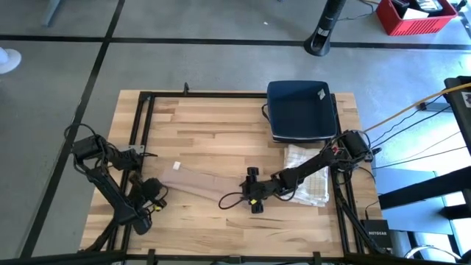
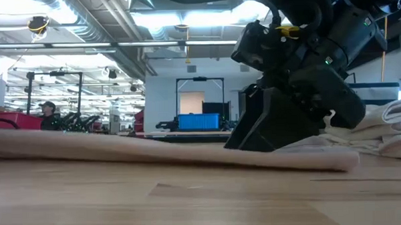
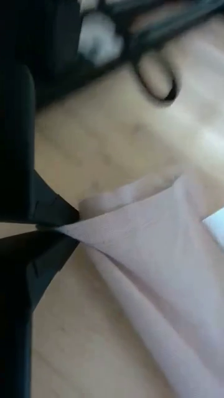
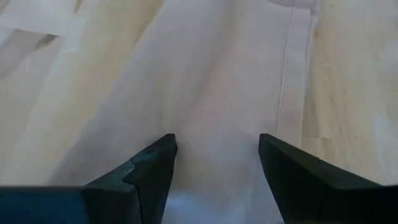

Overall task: Fold towel
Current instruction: Fold the light brown towel

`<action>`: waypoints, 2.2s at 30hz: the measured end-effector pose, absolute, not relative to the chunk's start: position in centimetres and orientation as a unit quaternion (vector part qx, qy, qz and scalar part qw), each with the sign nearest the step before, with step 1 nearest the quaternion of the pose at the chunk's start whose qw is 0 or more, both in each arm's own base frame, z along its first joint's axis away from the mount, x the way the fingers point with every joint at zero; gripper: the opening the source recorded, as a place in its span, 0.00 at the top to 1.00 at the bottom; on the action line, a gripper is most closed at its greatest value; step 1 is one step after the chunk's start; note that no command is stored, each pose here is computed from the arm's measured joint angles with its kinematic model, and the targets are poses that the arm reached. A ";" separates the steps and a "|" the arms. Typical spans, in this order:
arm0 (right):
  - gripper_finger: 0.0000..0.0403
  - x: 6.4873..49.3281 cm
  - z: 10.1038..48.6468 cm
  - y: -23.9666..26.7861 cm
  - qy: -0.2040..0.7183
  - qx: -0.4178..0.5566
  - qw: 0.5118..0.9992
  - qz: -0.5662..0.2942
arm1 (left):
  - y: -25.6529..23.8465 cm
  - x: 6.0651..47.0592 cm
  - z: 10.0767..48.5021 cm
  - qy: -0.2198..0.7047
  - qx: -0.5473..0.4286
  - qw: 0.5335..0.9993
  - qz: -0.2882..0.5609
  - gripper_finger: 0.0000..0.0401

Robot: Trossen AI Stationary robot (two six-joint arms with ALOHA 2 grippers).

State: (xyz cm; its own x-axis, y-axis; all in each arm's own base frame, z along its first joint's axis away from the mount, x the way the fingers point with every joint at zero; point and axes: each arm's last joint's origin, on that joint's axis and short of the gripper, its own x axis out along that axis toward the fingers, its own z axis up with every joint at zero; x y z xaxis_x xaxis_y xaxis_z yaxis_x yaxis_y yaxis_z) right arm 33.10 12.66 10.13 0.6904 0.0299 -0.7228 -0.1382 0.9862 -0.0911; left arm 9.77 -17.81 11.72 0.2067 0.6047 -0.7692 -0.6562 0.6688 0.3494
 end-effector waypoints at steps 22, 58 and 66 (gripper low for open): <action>0.41 32.6 11.0 12.6 0.400 -0.065 0.912 0.057 | -21.3 11.4 15.9 0.647 0.000 0.728 0.227 0.74; 0.41 26.3 14.5 15.6 0.475 0.474 0.701 -0.243 | -13.7 27.0 12.0 0.460 0.048 0.882 0.089 0.69; 0.41 26.9 12.8 16.5 0.455 0.498 0.688 -0.267 | -13.9 27.3 11.7 0.453 0.054 0.886 0.085 0.69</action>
State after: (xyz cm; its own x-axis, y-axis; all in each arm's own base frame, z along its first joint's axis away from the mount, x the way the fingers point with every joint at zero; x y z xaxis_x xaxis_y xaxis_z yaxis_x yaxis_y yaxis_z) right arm 26.85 16.49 12.81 0.4431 0.0856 -0.8924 0.8208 0.3617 0.4422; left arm 27.33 -13.89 11.68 0.5745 0.2006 -0.7936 -0.1019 0.9795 0.1738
